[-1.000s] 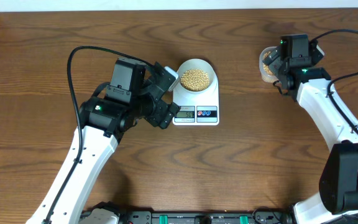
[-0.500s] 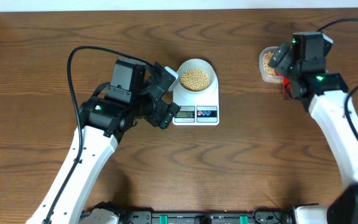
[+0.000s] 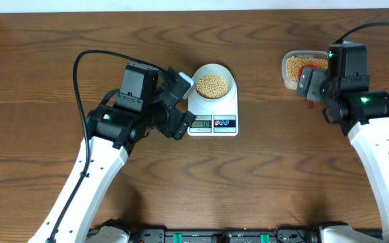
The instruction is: Scoop item into bowl and weigh 50g on scale
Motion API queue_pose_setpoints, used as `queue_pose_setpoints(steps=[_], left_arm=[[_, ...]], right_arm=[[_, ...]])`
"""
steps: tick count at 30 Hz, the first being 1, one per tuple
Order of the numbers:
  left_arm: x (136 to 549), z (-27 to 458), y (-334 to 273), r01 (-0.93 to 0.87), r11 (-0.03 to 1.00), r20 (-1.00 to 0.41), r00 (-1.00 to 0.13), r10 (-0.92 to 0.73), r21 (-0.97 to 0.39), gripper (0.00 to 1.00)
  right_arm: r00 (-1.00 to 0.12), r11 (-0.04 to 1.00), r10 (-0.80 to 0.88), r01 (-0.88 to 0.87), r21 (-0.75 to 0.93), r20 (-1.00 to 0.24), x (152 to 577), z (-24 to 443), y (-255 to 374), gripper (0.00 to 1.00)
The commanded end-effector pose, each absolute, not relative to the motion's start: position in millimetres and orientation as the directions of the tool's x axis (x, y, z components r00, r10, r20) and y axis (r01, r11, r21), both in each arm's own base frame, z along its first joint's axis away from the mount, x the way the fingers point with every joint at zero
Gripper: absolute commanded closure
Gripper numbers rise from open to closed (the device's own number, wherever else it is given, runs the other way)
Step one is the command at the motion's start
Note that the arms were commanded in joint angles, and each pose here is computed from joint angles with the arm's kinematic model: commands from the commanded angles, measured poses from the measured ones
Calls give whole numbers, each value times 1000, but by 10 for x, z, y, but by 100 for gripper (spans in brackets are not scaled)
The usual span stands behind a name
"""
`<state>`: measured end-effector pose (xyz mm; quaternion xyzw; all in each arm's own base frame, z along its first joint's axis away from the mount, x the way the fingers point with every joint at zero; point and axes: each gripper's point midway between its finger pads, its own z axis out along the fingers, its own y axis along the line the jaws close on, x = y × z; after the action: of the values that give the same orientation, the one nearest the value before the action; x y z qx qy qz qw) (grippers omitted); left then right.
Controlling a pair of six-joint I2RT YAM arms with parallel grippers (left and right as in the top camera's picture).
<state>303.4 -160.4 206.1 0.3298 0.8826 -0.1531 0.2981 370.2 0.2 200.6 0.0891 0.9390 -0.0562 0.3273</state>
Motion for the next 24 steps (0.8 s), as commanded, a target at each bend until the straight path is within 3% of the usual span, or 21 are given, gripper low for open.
queue_pose_setpoints(steps=[1, 24], left_arm=[[3029, 2065, -1599, 681, 729, -631, -595, 498, -68, 16], [3029, 2065, -1599, 681, 729, -631, -595, 498, -68, 16]], right_arm=[[-796, 989, 23, 106, -101, -605, 3648, 2051, 43, 1], [-819, 989, 22, 103, -108, -573, 3570, 1995, 35, 1]])
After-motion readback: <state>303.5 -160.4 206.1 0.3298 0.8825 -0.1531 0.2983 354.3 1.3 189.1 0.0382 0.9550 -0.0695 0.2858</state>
